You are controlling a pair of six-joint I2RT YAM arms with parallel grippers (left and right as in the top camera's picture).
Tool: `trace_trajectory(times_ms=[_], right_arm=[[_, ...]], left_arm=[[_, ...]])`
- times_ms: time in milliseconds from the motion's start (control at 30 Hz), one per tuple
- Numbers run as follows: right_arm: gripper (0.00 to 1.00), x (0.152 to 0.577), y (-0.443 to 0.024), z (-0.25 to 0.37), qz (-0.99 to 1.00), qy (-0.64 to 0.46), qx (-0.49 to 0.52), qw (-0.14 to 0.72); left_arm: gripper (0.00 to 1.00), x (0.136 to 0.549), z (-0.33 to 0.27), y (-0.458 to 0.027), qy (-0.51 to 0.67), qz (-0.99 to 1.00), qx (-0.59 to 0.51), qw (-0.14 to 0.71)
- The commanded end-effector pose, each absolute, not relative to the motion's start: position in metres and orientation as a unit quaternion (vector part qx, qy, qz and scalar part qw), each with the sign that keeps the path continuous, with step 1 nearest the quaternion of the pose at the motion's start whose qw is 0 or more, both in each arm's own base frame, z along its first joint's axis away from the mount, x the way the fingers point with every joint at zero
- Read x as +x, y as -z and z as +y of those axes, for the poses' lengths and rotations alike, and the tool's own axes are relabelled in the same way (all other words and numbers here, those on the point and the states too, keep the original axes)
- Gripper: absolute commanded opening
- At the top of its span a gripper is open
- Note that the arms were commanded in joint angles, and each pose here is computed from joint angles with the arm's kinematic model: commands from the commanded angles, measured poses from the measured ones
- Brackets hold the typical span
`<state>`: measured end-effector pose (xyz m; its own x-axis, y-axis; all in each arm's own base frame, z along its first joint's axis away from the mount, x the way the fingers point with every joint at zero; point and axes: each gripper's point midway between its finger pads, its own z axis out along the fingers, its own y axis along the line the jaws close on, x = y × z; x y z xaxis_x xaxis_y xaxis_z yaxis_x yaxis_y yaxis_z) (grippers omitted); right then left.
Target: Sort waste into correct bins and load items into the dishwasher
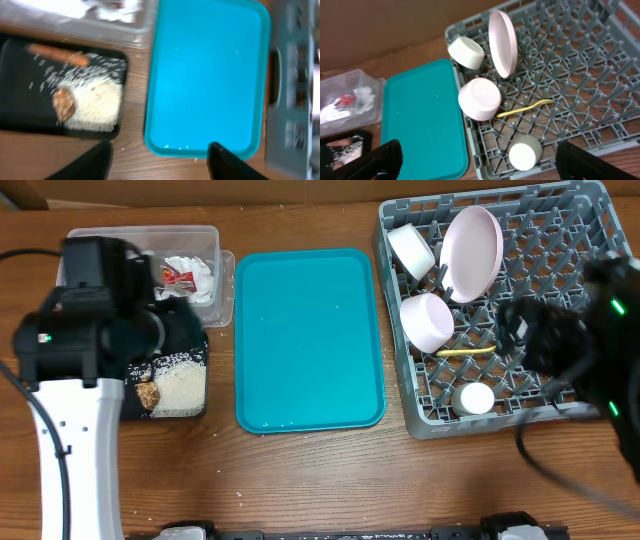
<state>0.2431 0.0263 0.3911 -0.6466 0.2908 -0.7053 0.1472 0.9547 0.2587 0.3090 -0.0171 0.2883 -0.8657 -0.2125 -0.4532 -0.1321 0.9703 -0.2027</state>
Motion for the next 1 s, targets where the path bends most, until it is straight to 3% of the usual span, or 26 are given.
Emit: trace_trajectory(times_ms=[0, 200, 500, 667, 967], right_arm=[[1.0, 0.207, -0.413, 0.024, 0.885, -0.102, 0.109, 0.442], [1.0, 0.158, -0.425, 0.017, 0.865, -0.112, 0.107, 0.478], [1.0, 0.153, -0.419, 0.018, 0.871, -0.114, 0.109, 0.465], [1.0, 0.137, -0.396, 0.015, 0.897, -0.098, 0.113, 0.416], [1.0, 0.169, -0.406, 0.011, 0.878, -0.057, 0.055, 0.472]], left_arm=[[1.0, 0.314, -0.033, -0.298, 0.076, 0.96, -0.032, 0.266], [1.0, 0.317, -0.039, -0.294, 0.078, 0.962, -0.024, 0.261], [1.0, 0.317, -0.039, -0.294, 0.078, 0.962, -0.024, 0.26], [1.0, 0.317, -0.039, -0.294, 0.078, 0.962, -0.024, 0.26], [1.0, 0.317, -0.039, -0.293, 0.078, 0.962, -0.024, 0.26]])
